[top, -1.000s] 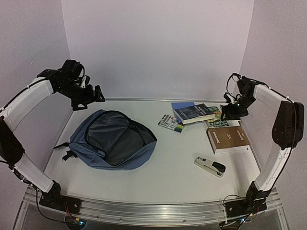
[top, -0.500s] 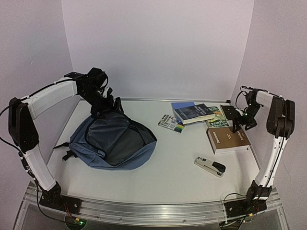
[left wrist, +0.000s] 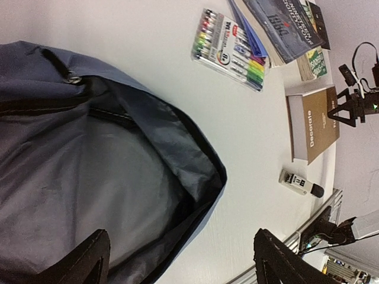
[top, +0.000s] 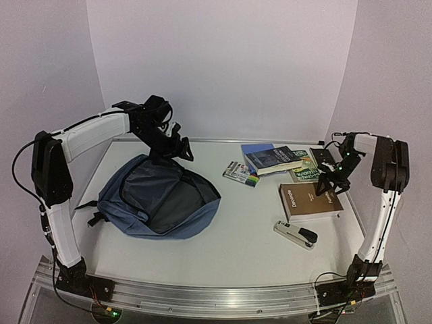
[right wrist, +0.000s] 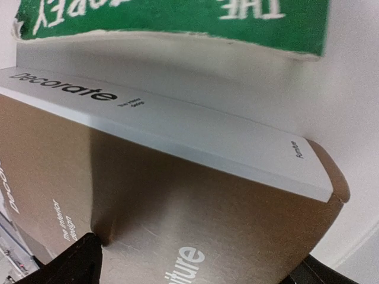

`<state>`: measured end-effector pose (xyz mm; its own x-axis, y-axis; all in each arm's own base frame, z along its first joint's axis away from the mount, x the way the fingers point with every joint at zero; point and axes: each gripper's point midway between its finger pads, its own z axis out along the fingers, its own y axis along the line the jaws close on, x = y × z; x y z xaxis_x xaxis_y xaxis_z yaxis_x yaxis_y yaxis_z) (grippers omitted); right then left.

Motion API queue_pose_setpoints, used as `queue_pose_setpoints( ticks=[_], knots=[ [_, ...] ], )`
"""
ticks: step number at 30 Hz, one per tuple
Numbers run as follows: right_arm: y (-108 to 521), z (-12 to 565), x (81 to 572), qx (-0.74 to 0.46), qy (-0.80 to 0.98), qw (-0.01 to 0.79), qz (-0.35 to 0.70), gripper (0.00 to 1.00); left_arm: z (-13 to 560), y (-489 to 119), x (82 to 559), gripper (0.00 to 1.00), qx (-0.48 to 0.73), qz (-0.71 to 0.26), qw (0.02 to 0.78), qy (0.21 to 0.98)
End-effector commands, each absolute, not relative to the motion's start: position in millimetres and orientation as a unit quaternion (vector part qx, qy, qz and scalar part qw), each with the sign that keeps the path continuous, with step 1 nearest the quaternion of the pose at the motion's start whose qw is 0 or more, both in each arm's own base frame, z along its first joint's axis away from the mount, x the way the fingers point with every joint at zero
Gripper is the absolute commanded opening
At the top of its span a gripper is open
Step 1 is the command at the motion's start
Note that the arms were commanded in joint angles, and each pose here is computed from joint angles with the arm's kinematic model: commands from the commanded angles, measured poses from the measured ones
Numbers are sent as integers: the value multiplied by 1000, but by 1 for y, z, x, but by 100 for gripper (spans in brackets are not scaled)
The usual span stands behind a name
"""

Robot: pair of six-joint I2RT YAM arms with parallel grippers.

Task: Pack the student bag
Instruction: Pick up the book from the center of the board.

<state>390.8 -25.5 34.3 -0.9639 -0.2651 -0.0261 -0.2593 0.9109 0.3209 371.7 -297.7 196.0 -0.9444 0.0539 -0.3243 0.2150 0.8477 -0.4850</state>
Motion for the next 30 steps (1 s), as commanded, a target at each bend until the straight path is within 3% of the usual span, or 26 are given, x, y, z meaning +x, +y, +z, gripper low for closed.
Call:
queue_pose_setpoints(
  ticks=[1,6,18,20,30],
  knots=[
    [20,45,384,92,-967,8,-236,90,199,-344,373,81,103,-316,142,932],
    [47,50,384,49,-963,-12,-264,72,184,-378,376,75,114,-340,122,926],
    [65,85,392,46,-945,-55,-318,4,170,-375,380,74,96,-317,119,936],
    [69,96,393,48,-940,-63,-333,0,173,-375,380,75,99,-318,123,935],
    [97,172,393,131,-920,-144,-342,0,224,-385,387,95,164,-336,171,912]
  ],
)
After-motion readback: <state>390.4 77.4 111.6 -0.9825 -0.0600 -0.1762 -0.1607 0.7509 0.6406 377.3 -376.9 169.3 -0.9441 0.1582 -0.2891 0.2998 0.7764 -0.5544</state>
